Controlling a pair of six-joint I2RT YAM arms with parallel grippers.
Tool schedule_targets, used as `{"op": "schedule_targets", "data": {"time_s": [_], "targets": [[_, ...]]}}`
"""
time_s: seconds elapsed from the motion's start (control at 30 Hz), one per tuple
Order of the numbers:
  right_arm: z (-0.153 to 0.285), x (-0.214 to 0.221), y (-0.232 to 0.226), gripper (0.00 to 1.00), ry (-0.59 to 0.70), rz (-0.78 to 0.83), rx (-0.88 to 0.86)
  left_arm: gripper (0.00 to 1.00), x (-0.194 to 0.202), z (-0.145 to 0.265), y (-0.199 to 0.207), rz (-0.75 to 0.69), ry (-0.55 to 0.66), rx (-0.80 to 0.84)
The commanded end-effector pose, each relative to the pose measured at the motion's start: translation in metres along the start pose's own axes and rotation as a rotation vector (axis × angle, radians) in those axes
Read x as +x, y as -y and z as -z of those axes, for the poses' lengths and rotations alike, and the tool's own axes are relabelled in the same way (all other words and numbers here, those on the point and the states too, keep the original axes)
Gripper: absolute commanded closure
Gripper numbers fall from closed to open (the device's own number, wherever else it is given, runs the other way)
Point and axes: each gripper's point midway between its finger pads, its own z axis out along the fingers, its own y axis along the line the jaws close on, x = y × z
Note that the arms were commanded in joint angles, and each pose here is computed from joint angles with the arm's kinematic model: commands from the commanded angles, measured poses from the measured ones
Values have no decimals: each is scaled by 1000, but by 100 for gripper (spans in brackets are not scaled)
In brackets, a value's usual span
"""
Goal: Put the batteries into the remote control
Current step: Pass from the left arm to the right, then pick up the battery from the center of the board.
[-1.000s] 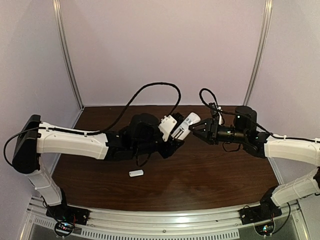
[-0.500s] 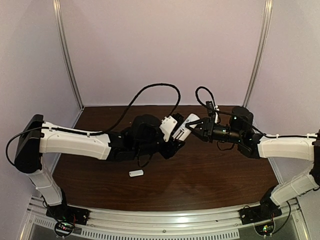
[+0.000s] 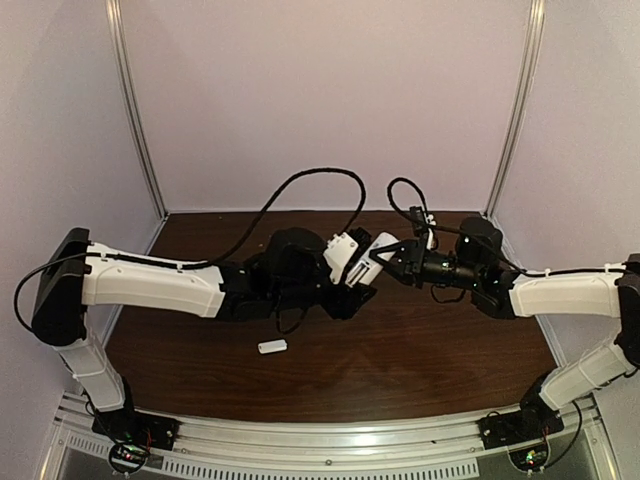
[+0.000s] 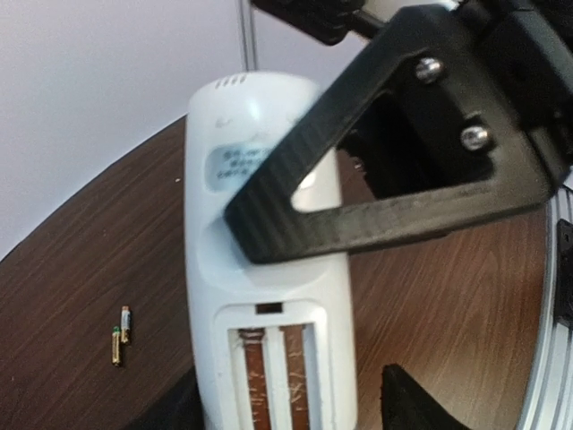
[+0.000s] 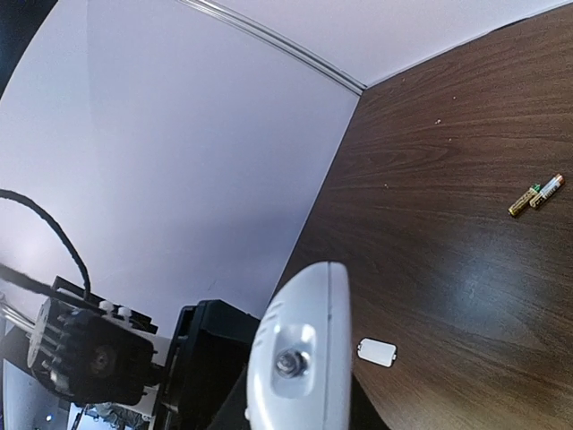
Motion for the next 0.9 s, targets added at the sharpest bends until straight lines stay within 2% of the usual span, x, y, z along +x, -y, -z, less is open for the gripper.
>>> {"op": "schedule_targets", "data": {"time_s": [0.0, 0.07, 0.17, 0.27, 0.43, 0.57, 0.87], "targets": [[10, 0, 19, 100, 16, -21, 45, 27, -34, 10, 8, 11, 77, 100], [19, -3, 27, 100, 27, -18, 72, 20, -35, 19, -9, 14, 74, 82], [34, -7, 41, 100, 45, -22, 118, 15, -32, 28, -49, 44, 48, 47], [48, -6, 53, 100, 49, -22, 156, 20, -11, 26, -103, 103, -55, -20], [62, -4, 61, 100, 47, -32, 163, 35, 16, 16, -159, 88, -214, -112], [70, -4, 69, 100, 51, -46, 178, 42, 53, -14, -173, 53, -378, -139], [74, -5, 78, 100, 45, -62, 187, 58, 89, -70, -179, 41, -490, -91]]}}
